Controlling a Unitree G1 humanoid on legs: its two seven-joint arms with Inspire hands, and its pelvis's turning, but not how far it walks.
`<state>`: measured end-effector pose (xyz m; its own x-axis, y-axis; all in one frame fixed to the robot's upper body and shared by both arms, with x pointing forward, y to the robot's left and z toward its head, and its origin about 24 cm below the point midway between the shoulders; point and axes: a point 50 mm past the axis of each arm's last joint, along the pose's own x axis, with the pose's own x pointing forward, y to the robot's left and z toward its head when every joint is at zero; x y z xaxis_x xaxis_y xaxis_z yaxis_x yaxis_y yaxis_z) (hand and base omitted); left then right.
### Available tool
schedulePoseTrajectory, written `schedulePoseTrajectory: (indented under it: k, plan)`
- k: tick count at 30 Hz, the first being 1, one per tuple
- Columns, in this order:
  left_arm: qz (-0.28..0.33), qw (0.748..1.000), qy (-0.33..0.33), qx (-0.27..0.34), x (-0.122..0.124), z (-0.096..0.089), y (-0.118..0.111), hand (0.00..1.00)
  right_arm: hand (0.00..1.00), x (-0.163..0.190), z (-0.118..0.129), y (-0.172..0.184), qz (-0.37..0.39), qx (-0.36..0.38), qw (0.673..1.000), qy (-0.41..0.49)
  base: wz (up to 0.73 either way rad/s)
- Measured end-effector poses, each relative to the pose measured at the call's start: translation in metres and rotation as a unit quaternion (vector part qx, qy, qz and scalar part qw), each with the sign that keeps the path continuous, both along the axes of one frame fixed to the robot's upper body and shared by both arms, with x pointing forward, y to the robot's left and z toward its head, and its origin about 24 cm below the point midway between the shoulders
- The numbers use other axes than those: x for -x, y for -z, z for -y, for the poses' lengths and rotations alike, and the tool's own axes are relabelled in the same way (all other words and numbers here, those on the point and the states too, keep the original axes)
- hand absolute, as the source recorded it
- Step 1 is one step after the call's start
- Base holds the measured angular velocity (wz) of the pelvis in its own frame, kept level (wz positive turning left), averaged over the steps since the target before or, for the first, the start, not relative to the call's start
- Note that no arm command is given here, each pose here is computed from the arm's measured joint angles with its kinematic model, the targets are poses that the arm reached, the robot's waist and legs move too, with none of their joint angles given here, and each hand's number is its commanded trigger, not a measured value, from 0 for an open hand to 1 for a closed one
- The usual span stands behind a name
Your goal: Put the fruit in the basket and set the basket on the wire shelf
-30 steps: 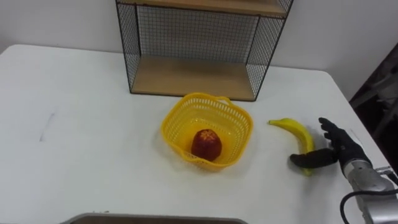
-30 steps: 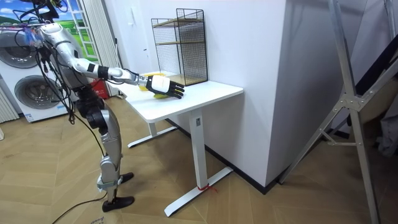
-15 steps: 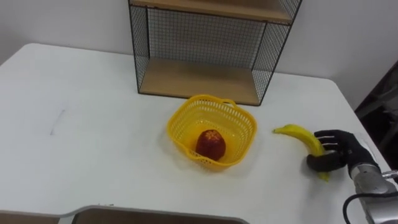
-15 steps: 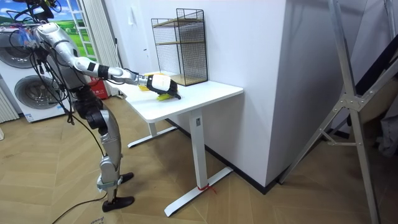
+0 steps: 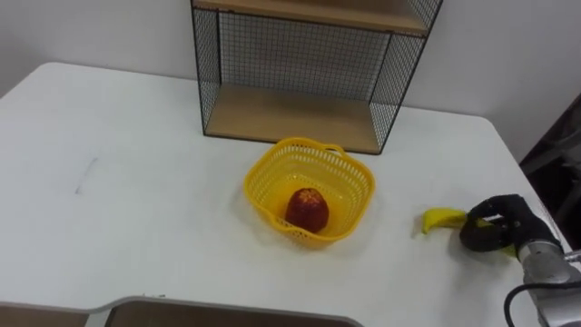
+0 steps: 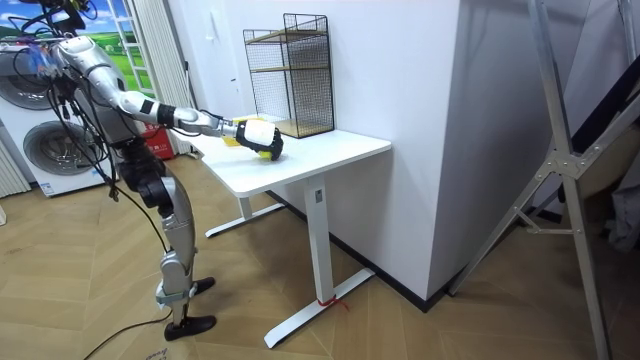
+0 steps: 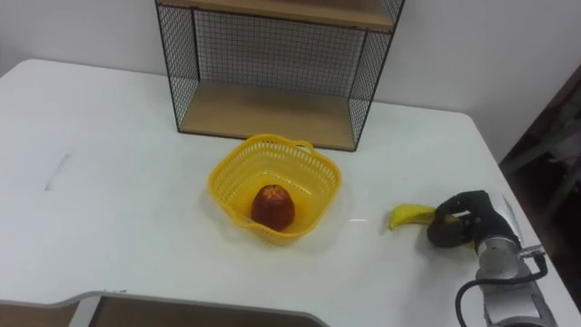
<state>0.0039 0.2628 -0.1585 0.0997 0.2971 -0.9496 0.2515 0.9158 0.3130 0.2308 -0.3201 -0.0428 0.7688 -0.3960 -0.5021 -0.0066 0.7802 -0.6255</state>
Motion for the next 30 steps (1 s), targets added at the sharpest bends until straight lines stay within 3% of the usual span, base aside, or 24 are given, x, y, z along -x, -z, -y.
schedulePoseTrajectory:
  k: [18, 30]
  plan:
    - [0.002, 1.0, 0.003, -0.004, -0.004, -0.003, 0.0, 0.0, 1.0, -0.004, -0.008, -0.001, 0.039, -0.103, 0.993, 0.041, -0.06]
    - [-0.004, 1.0, 0.0, 0.001, 0.001, 0.001, 0.001, 0.0, 1.0, -0.018, -0.049, -0.013, 0.138, -0.303, 0.941, 0.055, 0.01]
